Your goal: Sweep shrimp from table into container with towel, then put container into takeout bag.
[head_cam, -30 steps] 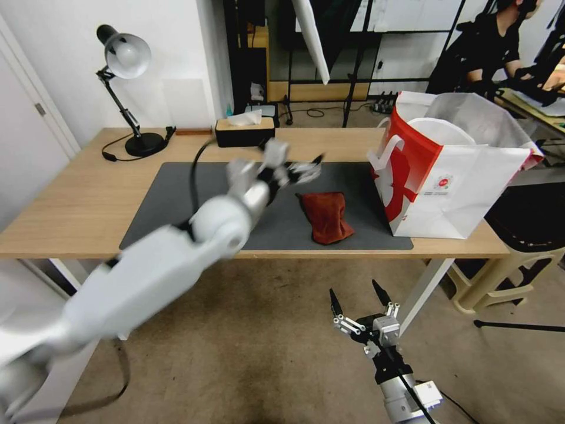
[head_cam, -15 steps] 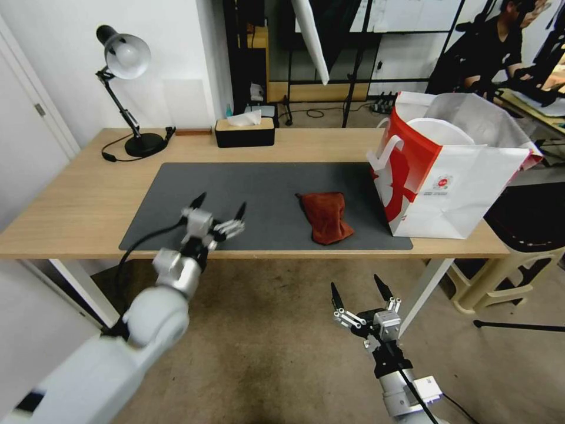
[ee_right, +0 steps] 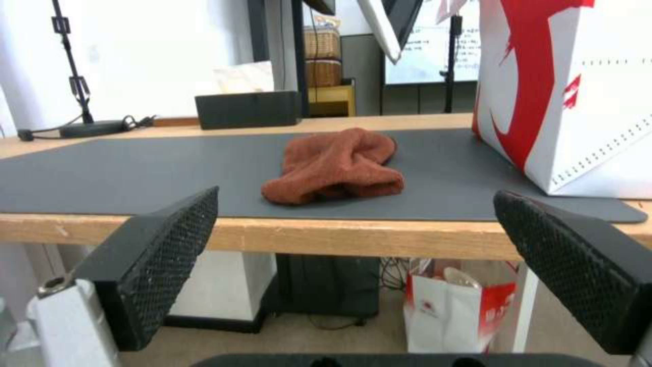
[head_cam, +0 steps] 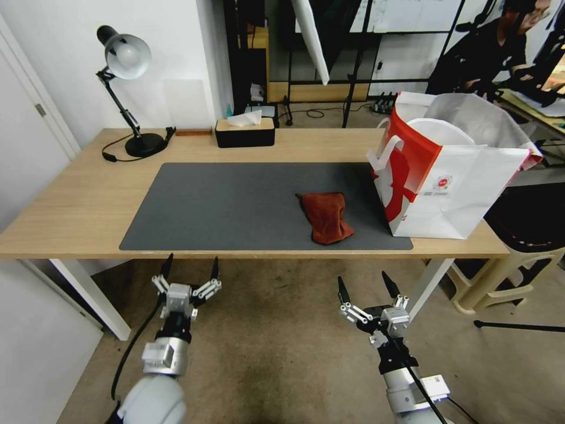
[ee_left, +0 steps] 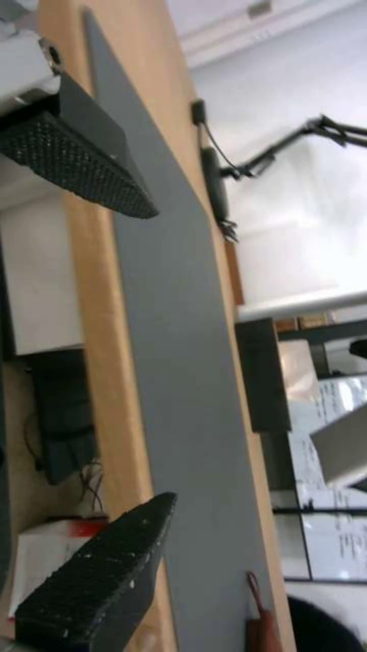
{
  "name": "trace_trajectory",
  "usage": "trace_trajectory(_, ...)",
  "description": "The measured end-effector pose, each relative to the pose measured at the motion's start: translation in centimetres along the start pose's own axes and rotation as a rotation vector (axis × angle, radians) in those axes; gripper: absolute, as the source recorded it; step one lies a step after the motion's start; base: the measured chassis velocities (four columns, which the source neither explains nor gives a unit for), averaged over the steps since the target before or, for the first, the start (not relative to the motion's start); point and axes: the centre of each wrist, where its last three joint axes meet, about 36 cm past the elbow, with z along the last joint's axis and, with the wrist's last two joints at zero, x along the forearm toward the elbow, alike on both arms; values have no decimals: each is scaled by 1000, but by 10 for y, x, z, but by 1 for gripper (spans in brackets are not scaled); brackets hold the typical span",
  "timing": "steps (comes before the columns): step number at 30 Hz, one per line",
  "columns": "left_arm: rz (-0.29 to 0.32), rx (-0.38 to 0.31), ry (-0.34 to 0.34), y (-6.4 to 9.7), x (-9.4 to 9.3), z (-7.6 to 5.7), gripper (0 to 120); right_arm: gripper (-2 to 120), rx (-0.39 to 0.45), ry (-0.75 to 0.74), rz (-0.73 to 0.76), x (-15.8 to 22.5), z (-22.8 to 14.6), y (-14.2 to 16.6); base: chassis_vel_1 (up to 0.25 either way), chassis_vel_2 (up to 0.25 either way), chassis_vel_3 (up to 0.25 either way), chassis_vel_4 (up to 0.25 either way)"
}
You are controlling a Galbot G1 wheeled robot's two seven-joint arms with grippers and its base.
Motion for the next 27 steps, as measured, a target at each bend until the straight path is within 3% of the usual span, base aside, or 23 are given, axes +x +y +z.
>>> trace_trajectory(6,-30,28,15,-6,8,6,100,100,-3,1,3,1,-3,0,0,0,0,0)
trace_trajectory(27,-27,36,14,-6,6,6,100,100,-2,2,4,1,-3,0,0,0,0,0)
